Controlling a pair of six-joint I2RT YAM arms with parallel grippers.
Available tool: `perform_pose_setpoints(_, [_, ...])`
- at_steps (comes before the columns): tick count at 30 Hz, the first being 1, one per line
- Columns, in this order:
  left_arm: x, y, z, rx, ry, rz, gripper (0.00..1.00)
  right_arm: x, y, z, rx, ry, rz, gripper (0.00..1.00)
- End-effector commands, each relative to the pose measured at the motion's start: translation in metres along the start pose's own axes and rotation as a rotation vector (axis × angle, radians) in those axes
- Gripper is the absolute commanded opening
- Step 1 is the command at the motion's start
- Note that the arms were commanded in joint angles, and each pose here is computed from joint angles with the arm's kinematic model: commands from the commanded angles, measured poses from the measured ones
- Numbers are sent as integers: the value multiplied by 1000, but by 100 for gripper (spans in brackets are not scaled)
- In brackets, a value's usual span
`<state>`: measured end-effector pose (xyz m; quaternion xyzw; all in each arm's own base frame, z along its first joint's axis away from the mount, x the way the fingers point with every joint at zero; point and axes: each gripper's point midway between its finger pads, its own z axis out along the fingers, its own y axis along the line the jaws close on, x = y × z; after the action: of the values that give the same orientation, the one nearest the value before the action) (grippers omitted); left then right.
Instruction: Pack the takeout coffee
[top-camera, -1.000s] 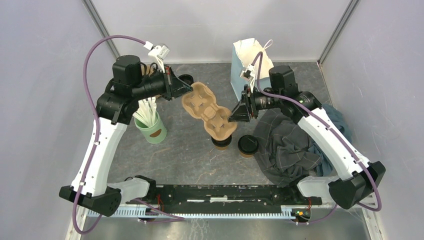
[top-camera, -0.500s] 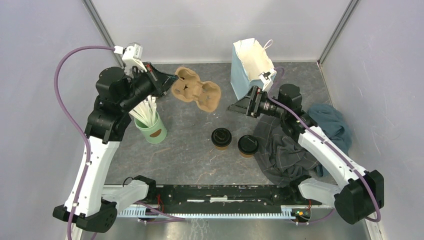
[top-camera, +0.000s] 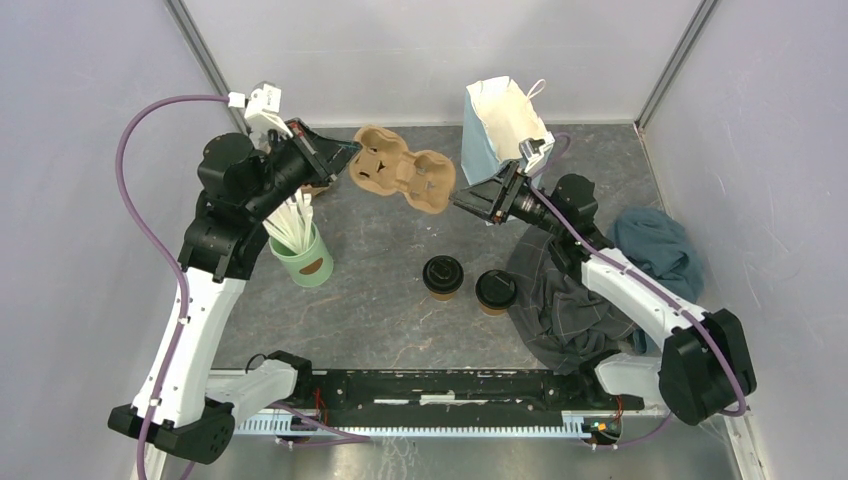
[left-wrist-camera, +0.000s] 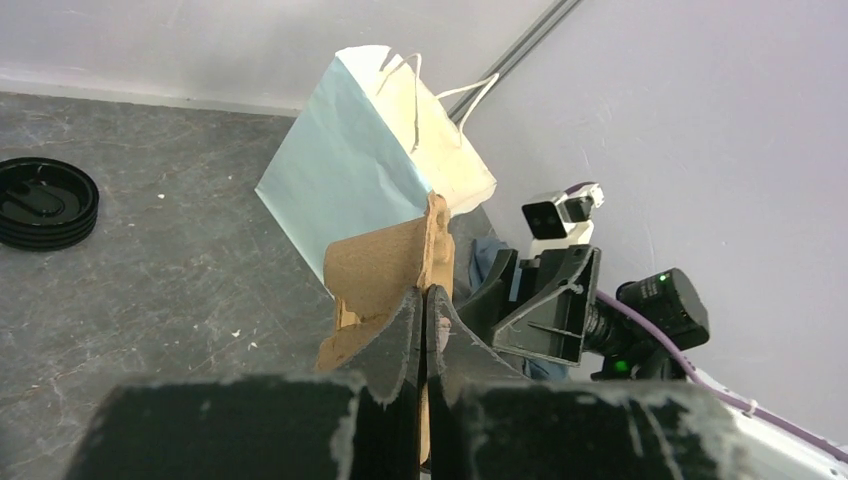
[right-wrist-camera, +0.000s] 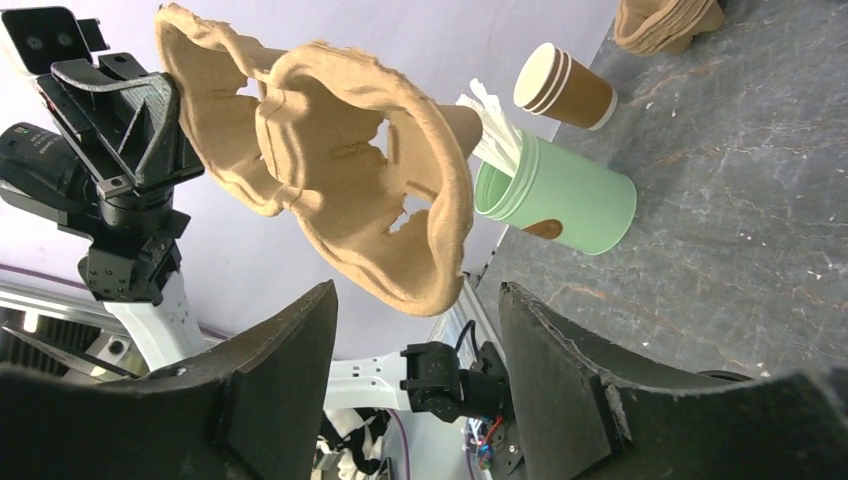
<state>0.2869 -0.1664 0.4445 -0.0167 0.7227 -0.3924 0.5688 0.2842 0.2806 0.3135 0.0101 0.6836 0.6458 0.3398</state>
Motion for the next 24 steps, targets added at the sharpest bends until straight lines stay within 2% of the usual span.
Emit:
perform_pose_setpoints(1, [-15,-17,0,65,-59,-40,2,-11,24,2,-129,-59,-7,65])
perform_pose_setpoints(16, [-12,-20,-2,91,-67,-77,2,-27,48,-9,-289,-168,52,47])
perform_pose_setpoints(24, [-10,-20,-3,98,-65,-86,2,-33,50,-18,-325,-210,89,46])
